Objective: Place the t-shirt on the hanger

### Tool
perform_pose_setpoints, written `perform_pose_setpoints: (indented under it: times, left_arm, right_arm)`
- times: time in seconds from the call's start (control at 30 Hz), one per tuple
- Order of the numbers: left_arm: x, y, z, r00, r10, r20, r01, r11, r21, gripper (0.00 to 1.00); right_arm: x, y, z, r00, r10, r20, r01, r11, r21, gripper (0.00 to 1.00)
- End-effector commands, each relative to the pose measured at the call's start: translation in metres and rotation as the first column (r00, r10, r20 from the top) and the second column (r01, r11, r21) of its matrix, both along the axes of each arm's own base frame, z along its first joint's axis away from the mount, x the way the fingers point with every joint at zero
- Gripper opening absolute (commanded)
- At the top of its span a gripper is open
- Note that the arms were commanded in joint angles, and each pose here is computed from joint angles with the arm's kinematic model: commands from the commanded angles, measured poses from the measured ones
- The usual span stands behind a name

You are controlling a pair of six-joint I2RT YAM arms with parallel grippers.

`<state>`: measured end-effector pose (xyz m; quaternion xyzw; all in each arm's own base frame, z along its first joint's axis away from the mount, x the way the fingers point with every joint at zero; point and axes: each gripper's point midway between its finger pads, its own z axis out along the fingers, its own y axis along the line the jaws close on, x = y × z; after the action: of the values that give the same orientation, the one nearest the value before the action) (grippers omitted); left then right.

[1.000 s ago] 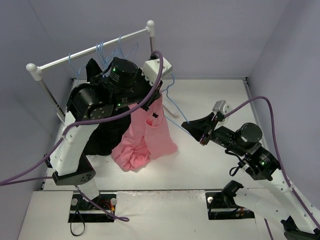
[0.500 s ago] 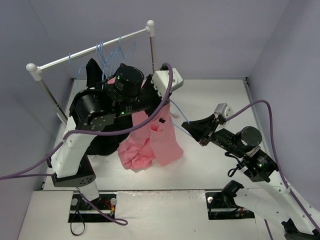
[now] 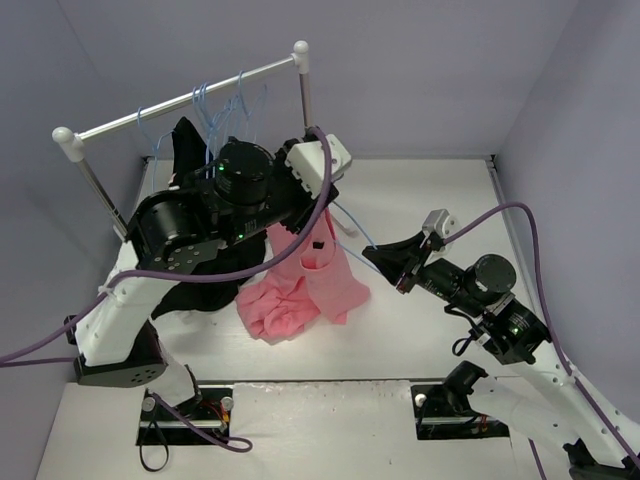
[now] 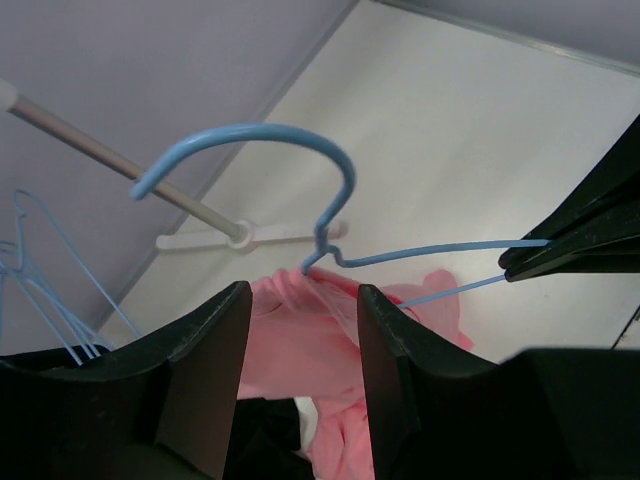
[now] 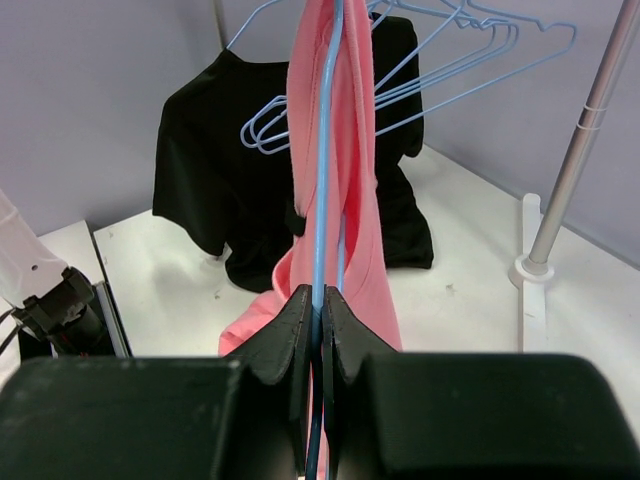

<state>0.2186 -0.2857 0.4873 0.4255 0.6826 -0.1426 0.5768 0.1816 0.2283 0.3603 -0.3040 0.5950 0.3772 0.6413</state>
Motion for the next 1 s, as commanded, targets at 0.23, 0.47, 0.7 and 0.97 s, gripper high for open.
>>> perform_pose_setpoints:
  times: [0.23, 0.47, 0.7, 0.97]
  left_arm:
    - [0.01, 0.068, 0.025, 0.988, 0.041, 0.15, -0.041, 0.999, -0.008, 0.44]
    - [0.031, 0.063, 0.0, 0.99, -0.067, 0.123, 0.058, 0.995, 0.077, 0.49]
    - [0.042, 0.051, -0.019, 0.983, -0.168, 0.068, 0.161, 0.982, 0.097, 0.51]
    - [0.033, 0.05, -0.041, 0.961, -0.278, -0.014, 0.278, 0.957, 0.077, 0.5]
  right_arm:
    - [-0.008, 0.002, 0.041, 0.989, 0.032, 0.142, -0.046, 0.994, 0.096, 0.0]
    - [-0.013, 0.01, 0.043, 0.986, 0.086, 0.141, -0.098, 0.991, 0.087, 0.0]
    - [-0.016, 0.011, 0.044, 0.985, 0.105, 0.135, -0.118, 0.989, 0.092, 0.0]
    - [-0.019, 0.009, 0.048, 0.985, 0.104, 0.136, -0.119, 0.987, 0.104, 0.0]
